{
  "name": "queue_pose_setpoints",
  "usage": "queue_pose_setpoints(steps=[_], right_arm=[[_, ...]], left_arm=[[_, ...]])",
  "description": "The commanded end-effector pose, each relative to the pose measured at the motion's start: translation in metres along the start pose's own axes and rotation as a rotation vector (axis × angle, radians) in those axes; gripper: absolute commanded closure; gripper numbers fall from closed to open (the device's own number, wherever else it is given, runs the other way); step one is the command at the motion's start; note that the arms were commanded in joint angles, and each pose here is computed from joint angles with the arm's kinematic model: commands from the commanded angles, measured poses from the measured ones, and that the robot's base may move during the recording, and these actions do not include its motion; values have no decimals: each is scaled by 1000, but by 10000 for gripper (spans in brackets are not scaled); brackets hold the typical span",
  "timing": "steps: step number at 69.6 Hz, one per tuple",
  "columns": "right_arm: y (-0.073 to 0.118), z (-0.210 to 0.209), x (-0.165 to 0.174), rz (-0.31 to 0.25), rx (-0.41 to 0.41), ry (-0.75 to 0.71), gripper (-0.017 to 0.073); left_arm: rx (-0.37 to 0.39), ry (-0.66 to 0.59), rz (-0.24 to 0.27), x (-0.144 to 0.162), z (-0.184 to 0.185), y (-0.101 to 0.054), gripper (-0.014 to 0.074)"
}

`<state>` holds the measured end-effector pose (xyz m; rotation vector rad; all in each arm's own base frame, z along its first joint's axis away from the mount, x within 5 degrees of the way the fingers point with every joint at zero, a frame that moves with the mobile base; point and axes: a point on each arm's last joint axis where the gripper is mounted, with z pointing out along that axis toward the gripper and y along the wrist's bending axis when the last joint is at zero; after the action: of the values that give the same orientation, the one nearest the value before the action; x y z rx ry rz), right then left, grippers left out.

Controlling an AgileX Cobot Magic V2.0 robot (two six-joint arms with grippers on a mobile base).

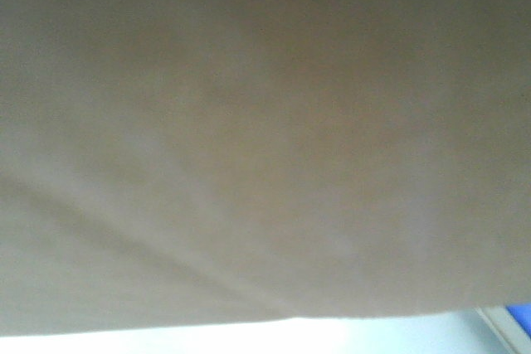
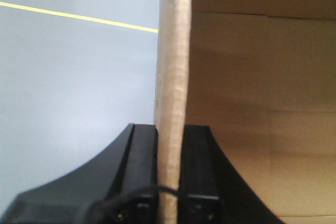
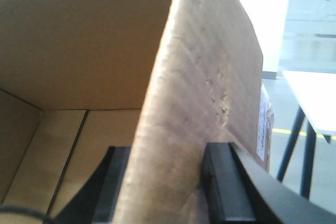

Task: Grab box from left shelf to table start
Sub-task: 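Hold the box with both grippers while the base turns away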

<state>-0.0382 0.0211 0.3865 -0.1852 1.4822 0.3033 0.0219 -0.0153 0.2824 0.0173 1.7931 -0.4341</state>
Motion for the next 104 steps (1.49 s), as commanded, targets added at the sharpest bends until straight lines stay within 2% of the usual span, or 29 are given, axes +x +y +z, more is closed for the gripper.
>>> queue_pose_setpoints(steps=[1,104], right_arm=[[1,-5,-22,19,6,-176,501],[1,-5,-23,19,6,-176,501]], left_arm=[[-62,-17,77,-5,1,5,684],[-62,-17,77,-5,1,5,684]])
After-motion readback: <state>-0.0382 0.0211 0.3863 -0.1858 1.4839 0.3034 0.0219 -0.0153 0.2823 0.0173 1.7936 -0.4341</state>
